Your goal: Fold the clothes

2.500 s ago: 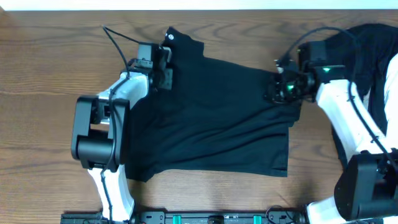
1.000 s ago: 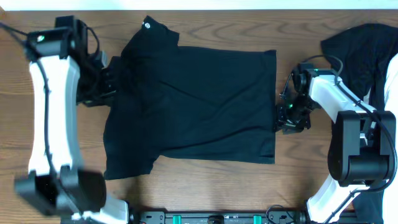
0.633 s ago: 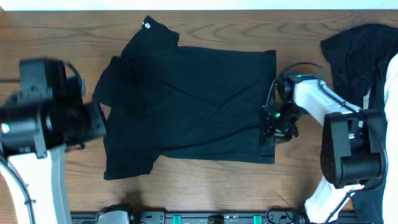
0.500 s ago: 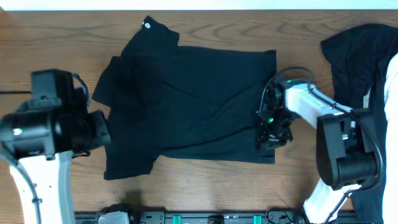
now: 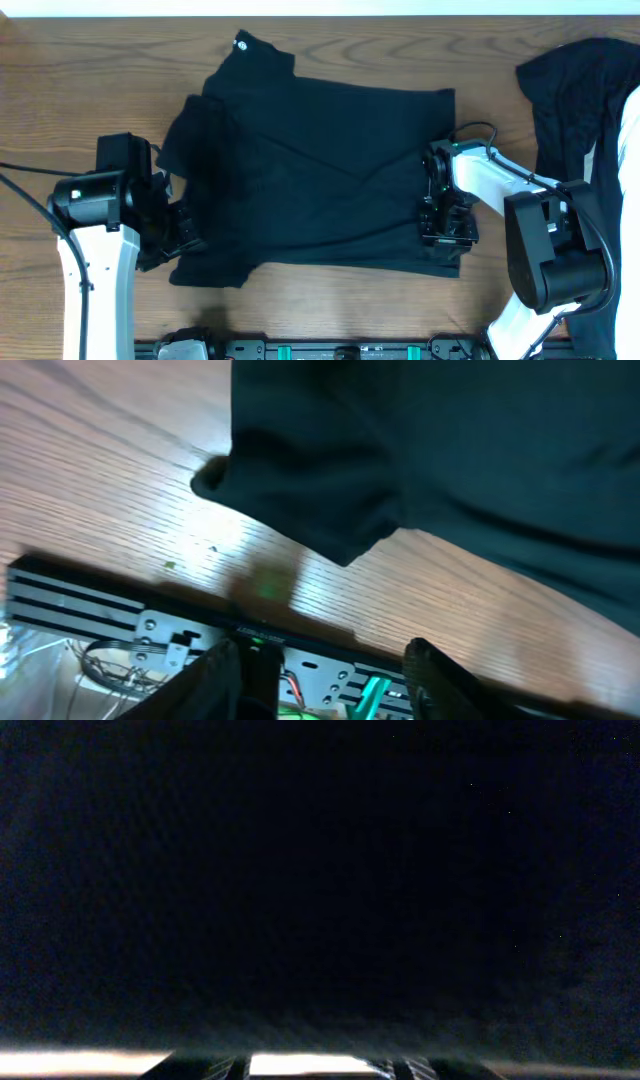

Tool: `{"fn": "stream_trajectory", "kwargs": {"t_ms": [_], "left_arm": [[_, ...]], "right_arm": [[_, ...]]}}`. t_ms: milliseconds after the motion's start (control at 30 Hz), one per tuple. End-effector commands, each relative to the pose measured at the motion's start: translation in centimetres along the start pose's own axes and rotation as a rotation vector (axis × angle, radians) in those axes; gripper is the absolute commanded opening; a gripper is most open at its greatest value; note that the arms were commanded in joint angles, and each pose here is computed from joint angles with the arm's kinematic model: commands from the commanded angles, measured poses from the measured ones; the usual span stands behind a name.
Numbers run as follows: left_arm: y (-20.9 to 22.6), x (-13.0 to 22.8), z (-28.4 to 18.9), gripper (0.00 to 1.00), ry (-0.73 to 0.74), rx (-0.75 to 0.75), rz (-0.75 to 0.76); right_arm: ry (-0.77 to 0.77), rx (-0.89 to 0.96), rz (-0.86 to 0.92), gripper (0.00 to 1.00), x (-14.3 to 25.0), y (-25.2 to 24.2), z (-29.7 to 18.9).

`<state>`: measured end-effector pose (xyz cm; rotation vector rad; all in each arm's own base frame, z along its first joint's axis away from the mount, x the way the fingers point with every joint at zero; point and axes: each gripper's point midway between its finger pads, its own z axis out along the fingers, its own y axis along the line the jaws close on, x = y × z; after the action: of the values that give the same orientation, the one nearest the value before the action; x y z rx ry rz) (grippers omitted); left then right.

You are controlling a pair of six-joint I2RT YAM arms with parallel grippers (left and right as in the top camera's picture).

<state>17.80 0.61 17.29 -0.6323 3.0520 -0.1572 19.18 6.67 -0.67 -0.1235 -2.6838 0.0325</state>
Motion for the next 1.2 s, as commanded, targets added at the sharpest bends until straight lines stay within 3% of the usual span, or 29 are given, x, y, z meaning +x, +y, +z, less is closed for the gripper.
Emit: {"fn": "stream_trajectory", "kwargs": {"t_ms": [0,200,333,400,467,567,633,767,967,1100,1167], "left_arm": [[-0.3,0.4,0.7,0.60,0.020,0.026,-0.017],[-1.5,1.3,2.9,0.68,0.078,0.110,-0.041],[-1.6,1.9,4.8,0.68,0.114,0.125,-0.058],[-1.4,2.2,5.4,0.68,0.126,0.121,-0.072],[-1.5,2.0,5.5,0.68,0.120,0.122,-0.072],[-1.6,1.7,5.5,0.68,0.107,0.126,-0.069],[-1.6,1.5,5.5,0.68,0.097,0.129,-0.067],[-2.0,1.0,5.5,0.68,0.075,0.136,-0.049],[-4.1,0.9,6.1,0.66,0.045,0.150,0.082],[-5.7,1.3,8.1,0.66,0.037,0.160,0.064],[-5.8,1.7,9.5,0.53,0.050,0.150,0.037]], "right_arm": [[-0.018,0.166,0.038,0.43,-0.2,-3.1,0.5],[-0.070,0.143,0.110,0.55,-1.8,-4.1,0.4],[-0.107,0.105,0.266,0.55,-3.3,-6.3,0.3],[-0.100,0.004,0.289,0.43,-3.7,-6.3,0.1],[-0.127,-0.155,0.191,0.37,-4.7,-4.6,-0.7],[-0.245,-0.413,0.041,0.40,-5.9,-1.5,-3.9],[-0.324,-0.478,0.031,0.43,-6.4,-1.1,-6.0],[-0.411,-0.482,0.042,0.47,-6.2,-1.5,-8.3],[-0.362,-0.421,0.056,0.53,-4.6,-2.0,-7.8],[-0.360,-0.401,0.065,0.53,-4.6,-2.3,-7.6],[-0.361,-0.402,0.067,0.52,-4.6,-2.3,-7.6]]}}
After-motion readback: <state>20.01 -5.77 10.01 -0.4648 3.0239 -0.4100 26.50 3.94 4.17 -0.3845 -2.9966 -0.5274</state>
